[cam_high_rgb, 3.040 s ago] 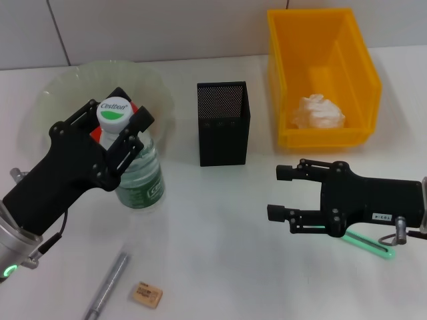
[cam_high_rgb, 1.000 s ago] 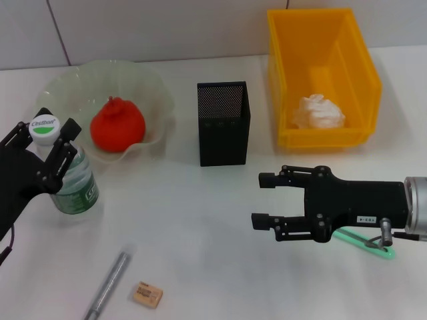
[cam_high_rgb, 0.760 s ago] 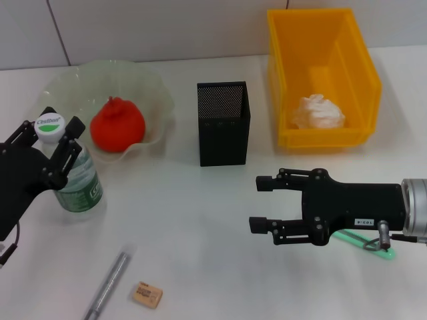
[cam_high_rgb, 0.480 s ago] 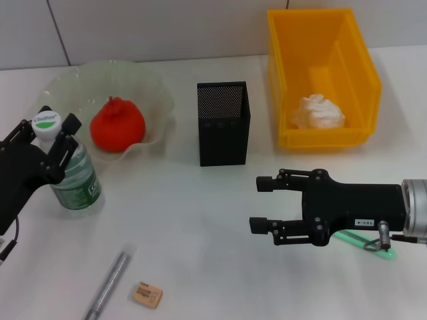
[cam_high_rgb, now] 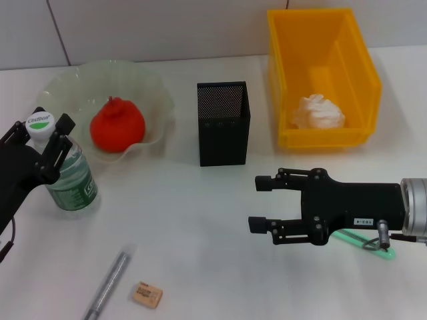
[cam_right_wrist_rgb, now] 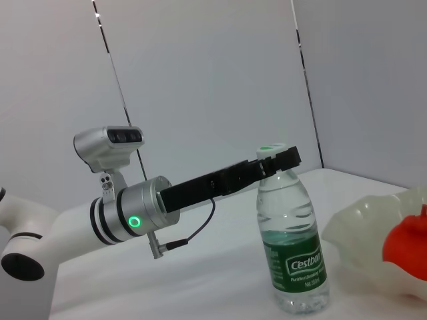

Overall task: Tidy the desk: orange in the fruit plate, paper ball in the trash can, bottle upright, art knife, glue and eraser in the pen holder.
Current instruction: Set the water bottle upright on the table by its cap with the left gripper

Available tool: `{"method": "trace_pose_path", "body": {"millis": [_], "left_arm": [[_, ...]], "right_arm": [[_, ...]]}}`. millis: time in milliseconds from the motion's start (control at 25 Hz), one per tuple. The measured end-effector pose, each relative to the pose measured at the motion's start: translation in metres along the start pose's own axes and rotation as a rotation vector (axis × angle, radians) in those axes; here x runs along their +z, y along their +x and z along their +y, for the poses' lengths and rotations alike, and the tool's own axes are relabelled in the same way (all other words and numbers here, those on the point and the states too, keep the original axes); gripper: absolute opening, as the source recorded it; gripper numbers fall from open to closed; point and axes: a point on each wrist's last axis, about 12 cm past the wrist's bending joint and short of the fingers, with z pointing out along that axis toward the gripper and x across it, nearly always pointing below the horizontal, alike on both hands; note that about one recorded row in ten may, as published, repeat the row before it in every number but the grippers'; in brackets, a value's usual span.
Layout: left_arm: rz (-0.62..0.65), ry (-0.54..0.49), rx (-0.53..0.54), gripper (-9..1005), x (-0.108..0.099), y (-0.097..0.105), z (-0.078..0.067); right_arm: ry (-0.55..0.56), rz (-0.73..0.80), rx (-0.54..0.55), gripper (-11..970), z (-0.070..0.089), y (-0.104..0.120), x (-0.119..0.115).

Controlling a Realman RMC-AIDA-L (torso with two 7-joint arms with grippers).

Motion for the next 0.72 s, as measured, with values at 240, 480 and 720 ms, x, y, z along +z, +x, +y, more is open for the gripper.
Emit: {"method": "trace_pose_path", "body": {"millis": [240, 480, 720], "left_arm": [[-0.003, 0.005, 0.002, 576, -0.0008, -0.0005, -0.0002], [-0.002, 0.010, 0.002, 579, -0.0001, -0.0006, -0.0006], [-0.008, 0.022, 0.008, 583, -0.0008, -0.0013, -0.0020]], "right_arm": [[0.001, 0.001, -0.001, 767, -0.0007, -0.0006, 0.0005], [0.002, 0.001, -0.001, 767, -0.0008, -0.0005, 0.0005], [0.005, 0.002, 0.007, 766, -0.0010, -0.0004, 0.0004]]}}
